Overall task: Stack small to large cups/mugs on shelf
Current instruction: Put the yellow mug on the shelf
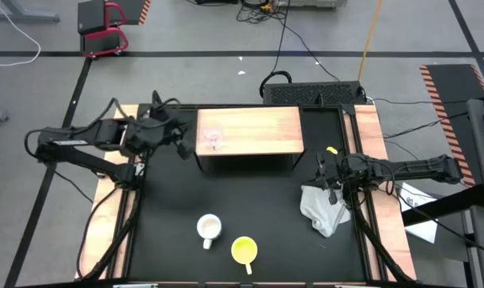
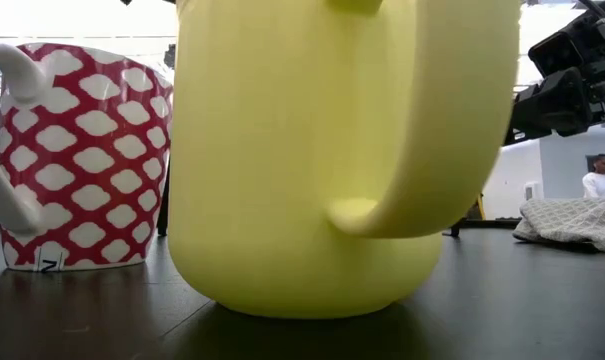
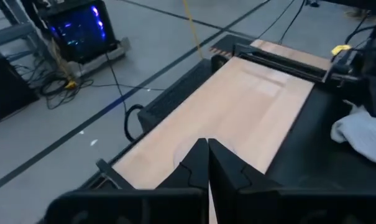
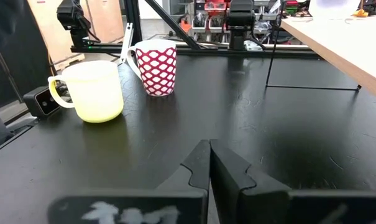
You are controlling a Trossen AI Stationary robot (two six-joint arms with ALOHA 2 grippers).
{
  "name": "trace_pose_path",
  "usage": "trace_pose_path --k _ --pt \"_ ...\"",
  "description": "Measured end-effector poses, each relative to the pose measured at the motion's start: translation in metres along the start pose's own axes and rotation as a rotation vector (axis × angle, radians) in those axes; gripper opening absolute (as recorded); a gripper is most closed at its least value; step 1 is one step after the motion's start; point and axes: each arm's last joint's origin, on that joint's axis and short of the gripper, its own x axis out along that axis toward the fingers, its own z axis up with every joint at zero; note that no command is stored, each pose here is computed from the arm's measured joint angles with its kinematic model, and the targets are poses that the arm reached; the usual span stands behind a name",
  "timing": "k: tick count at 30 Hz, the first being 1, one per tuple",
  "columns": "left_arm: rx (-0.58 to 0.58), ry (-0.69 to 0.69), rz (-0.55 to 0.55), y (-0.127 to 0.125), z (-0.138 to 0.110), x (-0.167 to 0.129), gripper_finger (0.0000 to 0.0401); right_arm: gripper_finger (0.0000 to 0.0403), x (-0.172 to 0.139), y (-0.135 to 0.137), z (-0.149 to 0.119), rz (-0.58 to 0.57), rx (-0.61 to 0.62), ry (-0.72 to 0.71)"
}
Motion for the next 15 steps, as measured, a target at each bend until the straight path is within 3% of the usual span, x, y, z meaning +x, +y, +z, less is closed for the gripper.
trace_pose_path --k 9,15 --pt "-0.084 -0.132 -0.093 0.014 -0.065 -0.006 0.0001 0.0 0.0 0.0 0.0 0.0 0.0 0.0" --pt "-0.09 -0.244 -0.156 0.021 -0.092 -0.01 0.0001 0.0 0.0 0.0 0.0 0.0 0.0 0.0"
